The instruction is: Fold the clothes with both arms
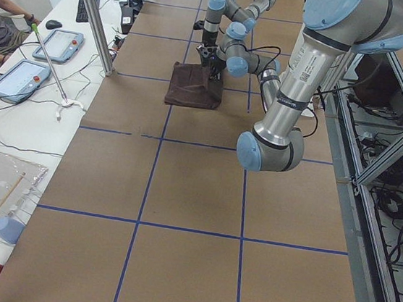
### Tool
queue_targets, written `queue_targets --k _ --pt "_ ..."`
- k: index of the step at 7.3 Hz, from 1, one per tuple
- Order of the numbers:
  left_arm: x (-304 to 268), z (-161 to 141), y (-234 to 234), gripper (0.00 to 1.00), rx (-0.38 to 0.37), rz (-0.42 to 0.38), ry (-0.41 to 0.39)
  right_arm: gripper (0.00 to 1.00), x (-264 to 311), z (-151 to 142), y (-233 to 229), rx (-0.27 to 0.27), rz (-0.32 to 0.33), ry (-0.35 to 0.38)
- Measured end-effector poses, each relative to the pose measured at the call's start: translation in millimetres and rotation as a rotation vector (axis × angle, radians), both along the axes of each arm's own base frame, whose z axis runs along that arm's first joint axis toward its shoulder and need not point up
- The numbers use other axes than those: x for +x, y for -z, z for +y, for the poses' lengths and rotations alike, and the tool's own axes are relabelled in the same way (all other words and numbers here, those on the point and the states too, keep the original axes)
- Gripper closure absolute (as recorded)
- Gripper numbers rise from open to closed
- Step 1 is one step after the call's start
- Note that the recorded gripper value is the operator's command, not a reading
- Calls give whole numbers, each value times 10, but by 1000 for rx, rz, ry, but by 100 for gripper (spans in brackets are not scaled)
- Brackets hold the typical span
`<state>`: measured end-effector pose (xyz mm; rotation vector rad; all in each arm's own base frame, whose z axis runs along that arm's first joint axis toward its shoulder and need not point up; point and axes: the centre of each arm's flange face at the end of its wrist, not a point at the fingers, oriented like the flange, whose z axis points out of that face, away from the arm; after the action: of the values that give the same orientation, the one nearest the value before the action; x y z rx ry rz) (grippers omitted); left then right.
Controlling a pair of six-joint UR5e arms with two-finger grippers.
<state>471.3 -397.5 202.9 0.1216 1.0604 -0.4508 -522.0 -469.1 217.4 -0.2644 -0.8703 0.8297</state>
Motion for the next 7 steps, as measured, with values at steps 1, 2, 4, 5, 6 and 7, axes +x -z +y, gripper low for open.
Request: queue_targets --k 1,2,4,5,6,7 --pt "50 -165 -66 100 1 2 20 100 4 -88 -34 5 12 -2" --pt "53 -409 -88 47 -2 -3 53 53 31 -230 -33 19 23 -4" --pt "159 -1284 -225 0 12 -28 138 0 -123 -964 -100 91 31 -10" --pt "119 -1731 -404 0 62 -51 162 0 -154 -1371 -174 148 31 -6" --pt "-38 -2055 -551 0 110 -82 174 0 -98 -1681 -237 199 47 11" --pt "-159 -2221 -624 0 138 -101 177 0 -20 -1874 -285 230 64 24"
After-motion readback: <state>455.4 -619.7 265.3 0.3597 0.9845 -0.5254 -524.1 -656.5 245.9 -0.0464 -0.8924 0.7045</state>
